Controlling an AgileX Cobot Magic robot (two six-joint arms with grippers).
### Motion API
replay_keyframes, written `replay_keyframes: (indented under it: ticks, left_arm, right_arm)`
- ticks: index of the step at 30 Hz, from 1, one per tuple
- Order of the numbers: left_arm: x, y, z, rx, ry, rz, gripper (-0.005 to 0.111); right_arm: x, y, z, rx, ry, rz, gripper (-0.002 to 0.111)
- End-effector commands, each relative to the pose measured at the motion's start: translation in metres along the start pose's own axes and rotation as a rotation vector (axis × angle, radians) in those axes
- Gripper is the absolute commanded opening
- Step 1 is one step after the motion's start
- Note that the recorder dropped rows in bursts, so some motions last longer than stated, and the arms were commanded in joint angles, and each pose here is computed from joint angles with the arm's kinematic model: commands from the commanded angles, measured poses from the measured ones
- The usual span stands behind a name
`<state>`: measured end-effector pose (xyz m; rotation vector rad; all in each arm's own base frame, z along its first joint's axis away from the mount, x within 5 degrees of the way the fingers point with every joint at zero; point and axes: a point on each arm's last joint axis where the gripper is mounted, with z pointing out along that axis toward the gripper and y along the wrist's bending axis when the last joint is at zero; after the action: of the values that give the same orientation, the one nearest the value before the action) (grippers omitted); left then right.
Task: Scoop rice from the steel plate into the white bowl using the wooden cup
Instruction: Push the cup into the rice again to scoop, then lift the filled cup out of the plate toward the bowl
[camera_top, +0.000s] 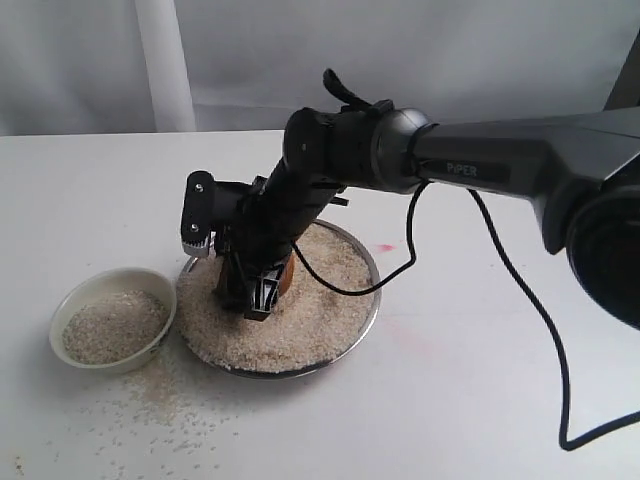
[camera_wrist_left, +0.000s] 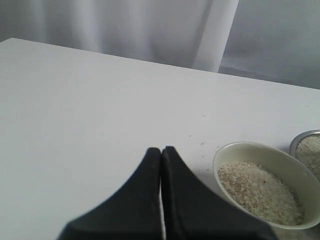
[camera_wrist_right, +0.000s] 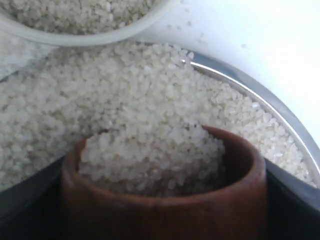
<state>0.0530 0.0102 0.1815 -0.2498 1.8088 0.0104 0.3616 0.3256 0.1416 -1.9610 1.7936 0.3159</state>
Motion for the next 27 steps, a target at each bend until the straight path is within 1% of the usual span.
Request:
replay_keyframes:
  ticks: [1,5,8,11,13,14,15,23,27]
  left_arm:
    - [-0.002,-0.001,-0.001,0.009,-0.01,-0.006,0.0]
    - [-0.002,-0.001,-0.001,0.009,-0.01,-0.006,0.0]
    - [-0.002,-0.001,-0.001,0.009,-0.01,-0.006,0.0]
    - [-0.002,-0.001,-0.001,0.009,-0.01,-0.006,0.0]
    - [-0.002,-0.001,-0.001,0.009,-0.01,-0.006,0.0]
    - [-0.002,-0.001,-0.001,0.009,-0.01,-0.006,0.0]
    - [-0.002,-0.001,-0.001,0.009,-0.01,-0.006,0.0]
    - [-0.002,-0.001,-0.001,0.009,-0.01,-0.006,0.0]
    - [-0.002,-0.001,-0.001,0.009,-0.01,-0.006,0.0]
  right_arm:
    - [0.001,-0.007,-0.012,-0.044,-0.115,0.052,0.0]
    - [0.012,-0.009,-0.011,-0.067,-0.183,0.073,0.0]
    - [0.02,-0.005,-0.01,-0.114,-0.332,0.062,0.0]
    - [0.028,-0.01,-0.013,-0.116,-0.458,0.253,0.0]
    - [0.029,-0.012,-0.016,-0.107,-0.471,0.27,0.0]
    - [0.029,-0.012,-0.017,-0.106,-0.46,0.253,0.0]
    - [0.026,-0.006,-0.021,-0.132,-0.496,0.038,0.0]
    - [0.015,-0.004,-0.046,-0.132,-0.519,-0.009,0.0]
    - [0.007,-0.009,-0.066,-0.045,-0.469,-0.014,0.0]
